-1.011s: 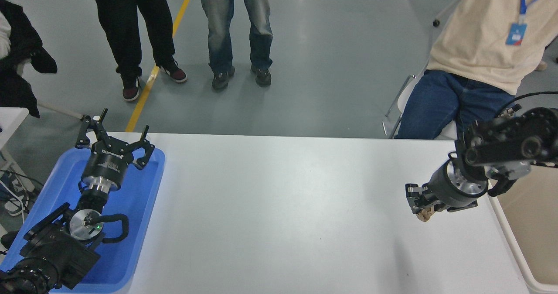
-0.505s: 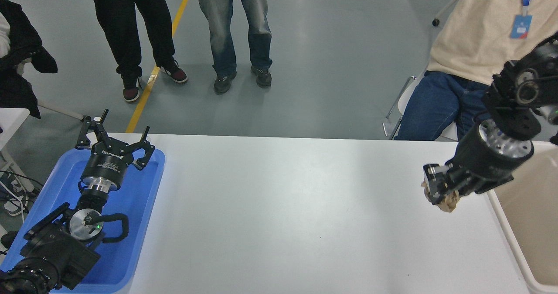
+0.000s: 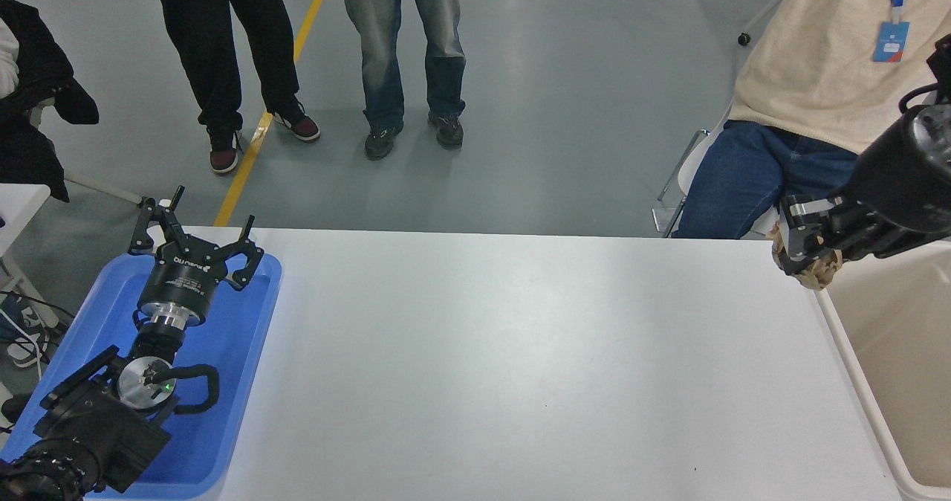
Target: Pick up paper ball place in dustbin
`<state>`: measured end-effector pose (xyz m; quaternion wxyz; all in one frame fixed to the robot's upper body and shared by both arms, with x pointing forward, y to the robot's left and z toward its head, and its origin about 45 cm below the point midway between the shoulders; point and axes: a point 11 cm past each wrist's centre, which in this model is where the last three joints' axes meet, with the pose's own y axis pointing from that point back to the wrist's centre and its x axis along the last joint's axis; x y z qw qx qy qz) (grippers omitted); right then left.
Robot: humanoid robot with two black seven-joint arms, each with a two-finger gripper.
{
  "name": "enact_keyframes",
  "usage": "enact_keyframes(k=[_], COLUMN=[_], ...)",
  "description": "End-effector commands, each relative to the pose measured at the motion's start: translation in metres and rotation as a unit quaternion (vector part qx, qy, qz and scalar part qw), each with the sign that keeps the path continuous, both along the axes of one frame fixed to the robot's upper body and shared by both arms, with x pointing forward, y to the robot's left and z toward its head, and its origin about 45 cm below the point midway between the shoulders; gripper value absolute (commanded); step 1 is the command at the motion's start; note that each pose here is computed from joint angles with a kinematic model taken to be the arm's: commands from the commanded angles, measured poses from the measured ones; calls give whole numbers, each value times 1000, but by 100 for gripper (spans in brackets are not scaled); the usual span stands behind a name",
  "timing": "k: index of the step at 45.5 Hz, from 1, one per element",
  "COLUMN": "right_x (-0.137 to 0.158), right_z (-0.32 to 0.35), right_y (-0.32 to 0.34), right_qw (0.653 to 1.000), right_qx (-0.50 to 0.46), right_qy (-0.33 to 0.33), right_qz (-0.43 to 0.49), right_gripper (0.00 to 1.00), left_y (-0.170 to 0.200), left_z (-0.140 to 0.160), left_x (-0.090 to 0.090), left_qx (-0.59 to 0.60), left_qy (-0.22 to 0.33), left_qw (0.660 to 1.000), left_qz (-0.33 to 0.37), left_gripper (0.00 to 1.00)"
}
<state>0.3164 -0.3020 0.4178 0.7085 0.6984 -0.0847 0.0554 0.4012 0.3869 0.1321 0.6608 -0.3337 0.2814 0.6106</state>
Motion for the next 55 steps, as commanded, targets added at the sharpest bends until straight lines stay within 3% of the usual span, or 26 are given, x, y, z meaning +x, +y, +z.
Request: enact_keyframes(k=[1, 23, 36, 45, 55], right_x=[-1, -53, -85, -79, -45], right_z=[5, -24, -36, -40, -89], right_y=[-22, -195, -256, -277, -294], right_qw=[999, 962, 938, 930, 922], right_qx=[-11, -37, -62, -83, -111], right_qy=[-6, 7, 10, 1, -72], right_qz=[-36, -270, -340, -357, -364], right_gripper=[0, 0, 0, 0, 0], left_y=[0, 1, 1, 1, 1], left_z=[0, 0, 0, 0, 0], left_x=[0, -1, -1, -1, -1], left_qx=[0, 1, 1, 1, 1], left_qy=[0, 1, 1, 1, 1], left_qw=[1000, 1000, 1000, 1000, 1000], left_qz=[0, 1, 1, 1, 1], left_gripper=[100, 100, 100, 100, 100])
